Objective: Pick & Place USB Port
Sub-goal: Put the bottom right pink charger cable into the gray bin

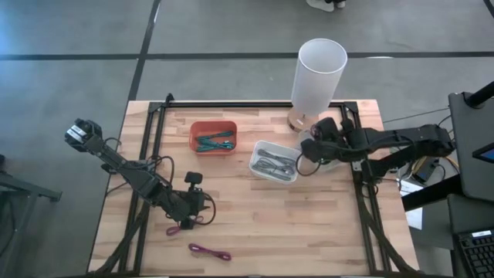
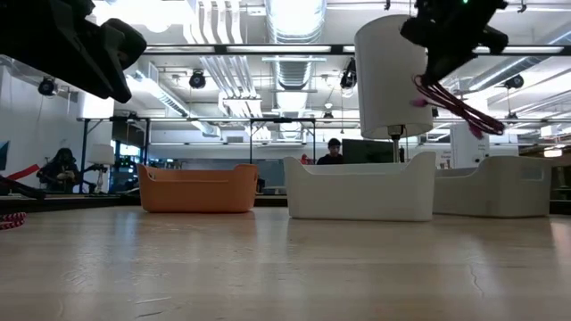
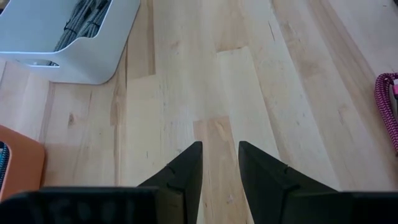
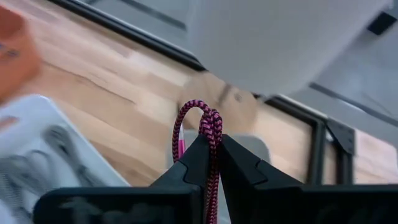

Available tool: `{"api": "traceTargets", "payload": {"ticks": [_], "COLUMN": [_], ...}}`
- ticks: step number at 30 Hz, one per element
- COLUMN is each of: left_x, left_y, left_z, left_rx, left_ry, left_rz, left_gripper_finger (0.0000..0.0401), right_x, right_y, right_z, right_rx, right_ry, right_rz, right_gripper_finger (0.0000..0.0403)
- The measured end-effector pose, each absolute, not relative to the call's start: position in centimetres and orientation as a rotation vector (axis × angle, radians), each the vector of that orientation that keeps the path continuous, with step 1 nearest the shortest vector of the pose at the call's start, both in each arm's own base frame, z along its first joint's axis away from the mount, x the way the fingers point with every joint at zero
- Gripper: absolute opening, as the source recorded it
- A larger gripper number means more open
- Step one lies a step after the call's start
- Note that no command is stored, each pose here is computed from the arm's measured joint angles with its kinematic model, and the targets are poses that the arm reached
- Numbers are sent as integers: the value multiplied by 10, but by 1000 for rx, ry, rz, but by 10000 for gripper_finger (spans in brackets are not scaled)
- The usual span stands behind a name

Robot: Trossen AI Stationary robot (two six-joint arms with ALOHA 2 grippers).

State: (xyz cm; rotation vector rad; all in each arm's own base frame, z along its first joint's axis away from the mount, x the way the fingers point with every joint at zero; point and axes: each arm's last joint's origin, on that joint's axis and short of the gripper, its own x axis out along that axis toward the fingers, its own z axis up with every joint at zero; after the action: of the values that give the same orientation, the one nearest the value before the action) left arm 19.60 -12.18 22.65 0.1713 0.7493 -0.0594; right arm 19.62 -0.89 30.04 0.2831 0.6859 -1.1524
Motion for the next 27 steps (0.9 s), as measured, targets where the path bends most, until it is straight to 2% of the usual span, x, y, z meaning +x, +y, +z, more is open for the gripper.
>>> {"api": "traceTargets", "payload": {"ticks": [11, 19, 27], "left_x": [195, 196, 196], "left_y": [-121, -122, -122], "left_z": [220, 221, 221], "left_rx": [173, 163, 161], "left_ry": [744, 729, 723], "left_rz": [-62, -64, -66], "left_gripper_finger": [115, 115, 115], "right_x": [184, 178, 178], "right_y": [-18, -19, -19], "right_z": [260, 225, 218], "right_rx": [303, 280, 257], "right_ry": [780, 767, 748], "right_rz": [-1267, -1305, -1300], "right_gripper_finger": [28, 28, 28]}}
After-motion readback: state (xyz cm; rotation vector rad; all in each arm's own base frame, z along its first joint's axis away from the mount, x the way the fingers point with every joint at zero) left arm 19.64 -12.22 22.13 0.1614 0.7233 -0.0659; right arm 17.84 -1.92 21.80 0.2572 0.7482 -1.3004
